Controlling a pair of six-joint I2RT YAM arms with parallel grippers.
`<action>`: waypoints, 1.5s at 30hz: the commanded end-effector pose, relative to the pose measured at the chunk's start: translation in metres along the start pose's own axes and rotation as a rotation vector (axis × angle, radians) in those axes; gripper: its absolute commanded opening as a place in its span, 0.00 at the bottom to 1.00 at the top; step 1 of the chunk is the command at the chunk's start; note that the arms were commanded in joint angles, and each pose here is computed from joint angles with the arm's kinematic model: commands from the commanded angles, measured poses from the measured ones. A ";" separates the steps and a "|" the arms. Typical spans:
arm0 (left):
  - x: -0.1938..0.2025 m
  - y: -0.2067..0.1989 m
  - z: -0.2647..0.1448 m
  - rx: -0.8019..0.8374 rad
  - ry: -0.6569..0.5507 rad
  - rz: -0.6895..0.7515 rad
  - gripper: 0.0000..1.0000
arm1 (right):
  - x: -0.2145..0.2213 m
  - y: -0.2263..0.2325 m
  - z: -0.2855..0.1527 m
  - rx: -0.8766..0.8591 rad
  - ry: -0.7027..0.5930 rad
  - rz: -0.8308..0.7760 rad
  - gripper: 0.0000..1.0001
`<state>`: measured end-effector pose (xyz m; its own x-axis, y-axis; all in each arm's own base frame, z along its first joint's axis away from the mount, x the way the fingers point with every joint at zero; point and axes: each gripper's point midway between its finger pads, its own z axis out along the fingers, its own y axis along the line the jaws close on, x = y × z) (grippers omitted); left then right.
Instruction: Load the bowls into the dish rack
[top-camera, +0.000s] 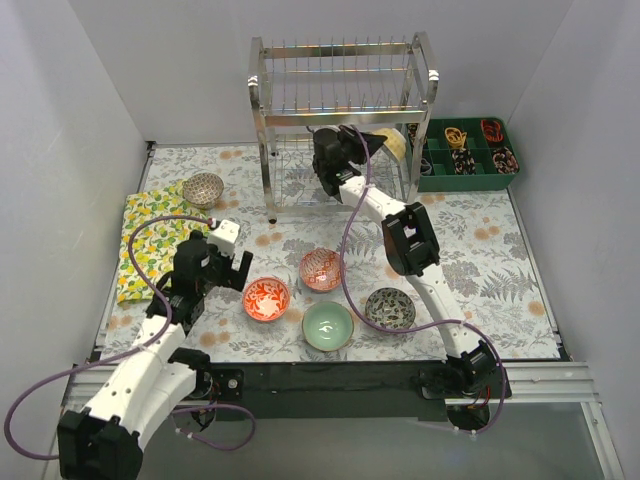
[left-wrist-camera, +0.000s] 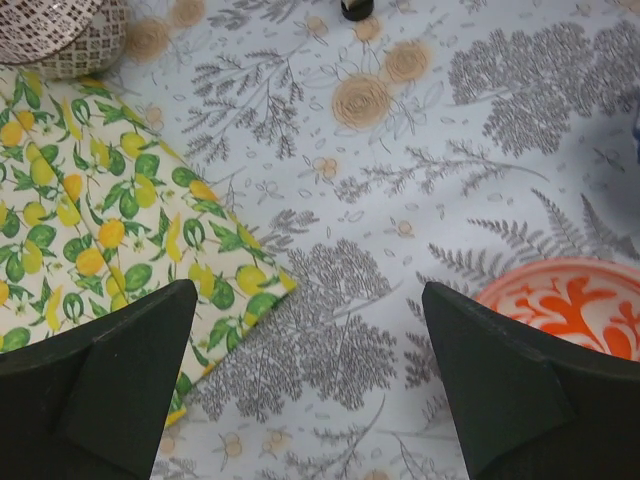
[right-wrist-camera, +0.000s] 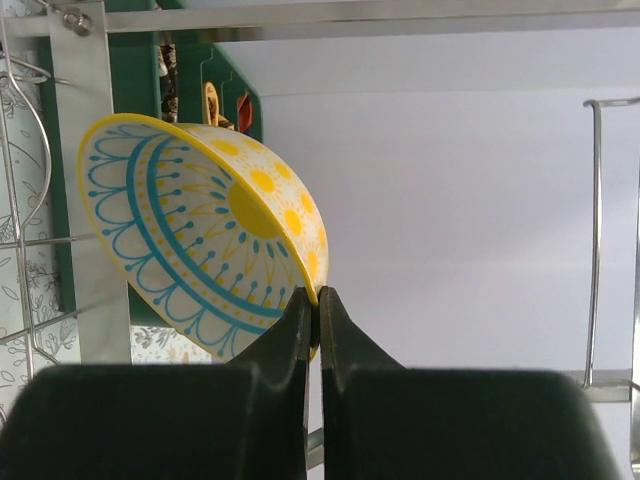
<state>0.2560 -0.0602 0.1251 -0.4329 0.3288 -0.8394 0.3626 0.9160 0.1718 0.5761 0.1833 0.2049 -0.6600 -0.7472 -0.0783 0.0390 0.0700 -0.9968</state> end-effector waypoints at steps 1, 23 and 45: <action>-0.056 0.027 0.024 -0.122 -0.170 -0.060 0.98 | 0.009 -0.046 -0.007 0.063 0.049 0.261 0.01; -0.142 0.035 0.134 -0.063 -0.246 -0.140 0.98 | 0.013 -0.045 -0.011 0.118 0.138 0.679 0.01; -0.139 0.016 0.163 0.053 -0.166 -0.165 0.98 | -0.002 -0.013 0.016 0.118 0.049 0.872 0.01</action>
<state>0.4541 -0.1249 0.1411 -0.3697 0.1500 -0.9170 0.3305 0.9436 0.0212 0.5920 0.1609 0.1790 -0.5425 -0.4984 -0.6762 0.5370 0.4133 -0.7354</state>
